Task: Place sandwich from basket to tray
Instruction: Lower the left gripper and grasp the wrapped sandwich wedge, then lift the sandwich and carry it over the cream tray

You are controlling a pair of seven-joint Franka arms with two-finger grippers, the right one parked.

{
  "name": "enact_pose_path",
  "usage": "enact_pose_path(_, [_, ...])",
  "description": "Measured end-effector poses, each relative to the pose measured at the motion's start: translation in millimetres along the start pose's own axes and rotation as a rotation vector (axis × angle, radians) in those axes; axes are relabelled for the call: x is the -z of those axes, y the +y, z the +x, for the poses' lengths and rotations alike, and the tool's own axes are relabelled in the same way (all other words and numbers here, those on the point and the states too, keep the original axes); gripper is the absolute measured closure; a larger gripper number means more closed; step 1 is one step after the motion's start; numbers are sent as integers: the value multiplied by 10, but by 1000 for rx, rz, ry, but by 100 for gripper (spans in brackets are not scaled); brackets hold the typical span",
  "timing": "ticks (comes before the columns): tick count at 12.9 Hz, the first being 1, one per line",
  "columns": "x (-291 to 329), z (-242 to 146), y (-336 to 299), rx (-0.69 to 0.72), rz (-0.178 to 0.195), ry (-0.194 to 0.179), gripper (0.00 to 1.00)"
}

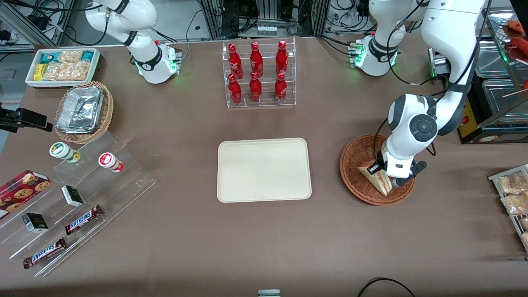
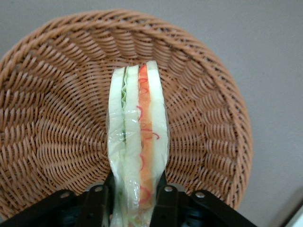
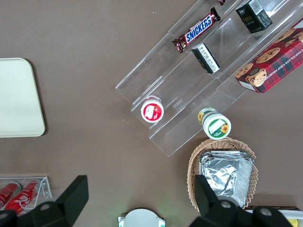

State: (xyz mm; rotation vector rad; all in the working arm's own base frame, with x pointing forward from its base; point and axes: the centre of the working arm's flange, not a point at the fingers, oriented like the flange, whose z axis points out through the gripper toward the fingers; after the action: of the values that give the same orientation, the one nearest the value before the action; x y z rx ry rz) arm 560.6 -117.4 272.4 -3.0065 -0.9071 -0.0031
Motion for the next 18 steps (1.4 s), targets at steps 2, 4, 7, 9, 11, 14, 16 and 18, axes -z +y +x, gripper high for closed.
enact_pose_path(2, [343,72,97,-7,29,-14,74])
enact_pose_path(4, [927,66,295,-33,61,-24,79])
enact_pose_path(7, [1803,-231,778,-108,68,-18,85])
enact_pose_path(9, [2056,-609,1148,-182,39,1,85])
enact_pose_path(11, [2078,-1018,1469,-249,12,-18,85])
enact_pose_path(14, [1740,-1748,1981,-371,35,-59,85])
enact_pose_path(16, [1408,-2164,2338,-438,39,-71,85])
enact_pose_path(18, [1057,-2499,2669,-496,15,-69,85])
